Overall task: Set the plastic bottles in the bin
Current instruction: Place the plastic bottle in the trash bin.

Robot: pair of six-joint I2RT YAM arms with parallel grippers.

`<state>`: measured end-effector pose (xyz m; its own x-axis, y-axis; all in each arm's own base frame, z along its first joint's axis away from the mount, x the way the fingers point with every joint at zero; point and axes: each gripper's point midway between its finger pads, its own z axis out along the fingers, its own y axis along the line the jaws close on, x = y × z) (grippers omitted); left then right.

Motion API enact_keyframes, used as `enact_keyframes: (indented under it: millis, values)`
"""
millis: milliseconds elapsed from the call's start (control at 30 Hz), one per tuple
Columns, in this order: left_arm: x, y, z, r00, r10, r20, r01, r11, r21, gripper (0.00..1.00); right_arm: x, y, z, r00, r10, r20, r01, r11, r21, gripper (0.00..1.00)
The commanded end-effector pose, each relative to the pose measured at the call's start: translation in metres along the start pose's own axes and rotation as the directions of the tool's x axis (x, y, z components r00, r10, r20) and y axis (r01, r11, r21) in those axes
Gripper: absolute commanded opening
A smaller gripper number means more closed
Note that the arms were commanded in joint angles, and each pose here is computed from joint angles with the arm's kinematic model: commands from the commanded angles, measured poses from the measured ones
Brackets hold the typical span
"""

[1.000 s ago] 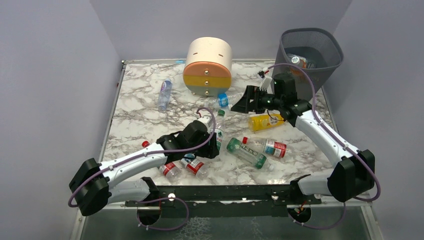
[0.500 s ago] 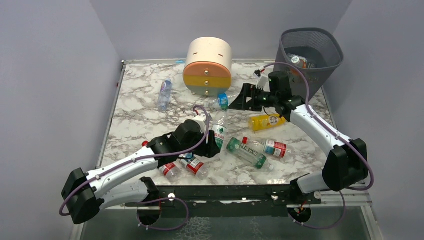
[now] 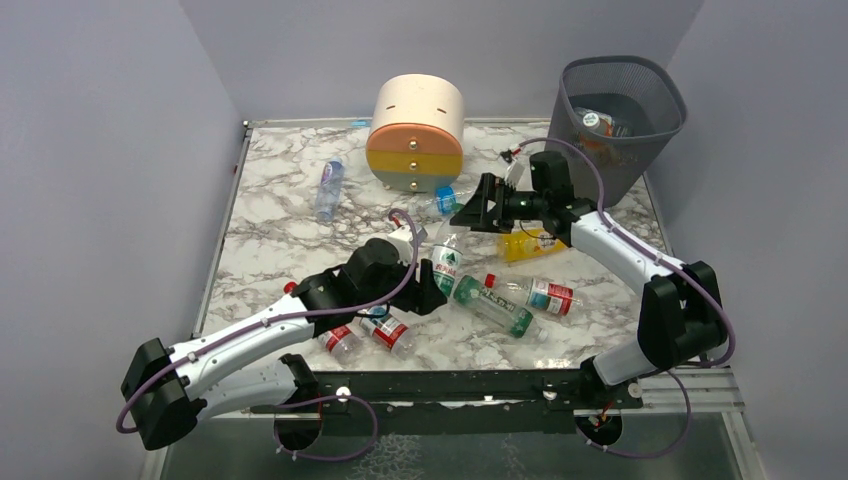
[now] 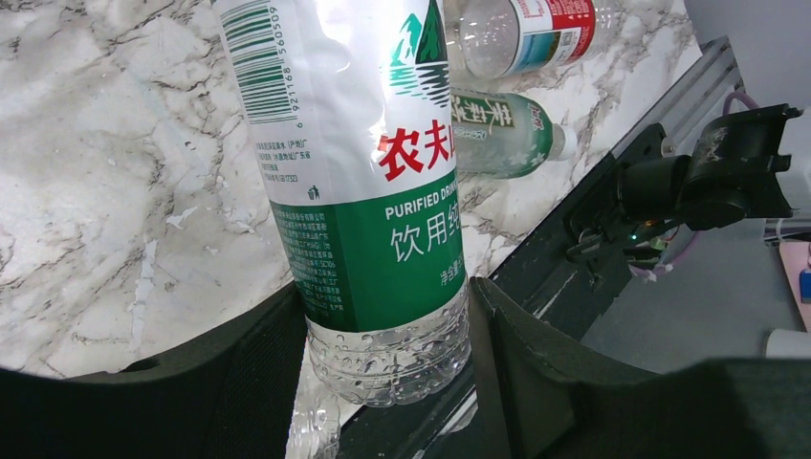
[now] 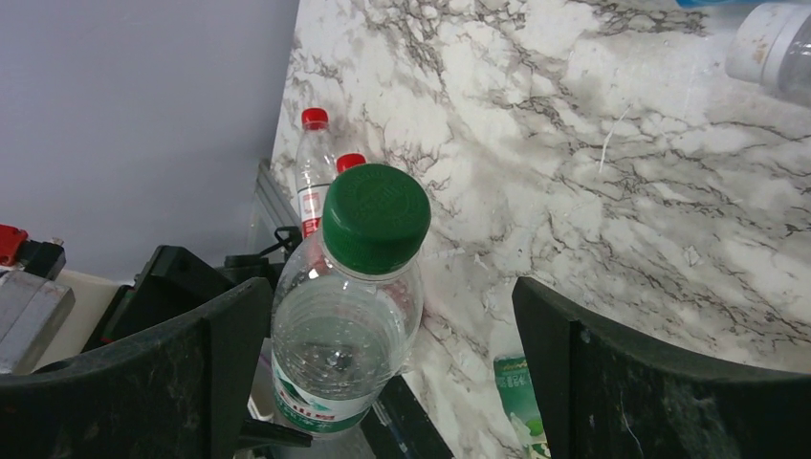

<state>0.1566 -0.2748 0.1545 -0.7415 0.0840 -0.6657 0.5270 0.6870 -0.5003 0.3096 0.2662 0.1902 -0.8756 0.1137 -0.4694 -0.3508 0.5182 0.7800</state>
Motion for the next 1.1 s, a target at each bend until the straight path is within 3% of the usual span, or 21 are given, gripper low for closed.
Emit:
enact_keyframes:
  millis: [0,433,800,1067]
  values:
    - [-0.018,-0.022,-0.003,0.998,0.033,0.062,-0.039,0.995,0.087,0.50,0.009,0.007,0.004,0.999,0.019,-0.026,-0.021,0.997,-0.080,1.00]
    - [-0.017,-0.021,0.006,0.997,0.047,0.058,-0.052,0.995,0.081,0.50,0.024,0.013,0.008,0.997,0.034,-0.070,-0.042,0.991,-0.127,1.00]
    - [-0.017,-0.015,0.013,0.997,0.051,0.065,-0.054,0.997,0.057,0.50,0.032,0.017,0.013,0.994,0.034,-0.101,-0.049,0.988,-0.148,0.76]
    - [-0.019,-0.010,0.013,0.997,0.048,0.067,-0.049,0.999,0.022,0.67,0.026,0.018,0.011,0.997,0.007,-0.082,-0.017,0.993,-0.115,0.62]
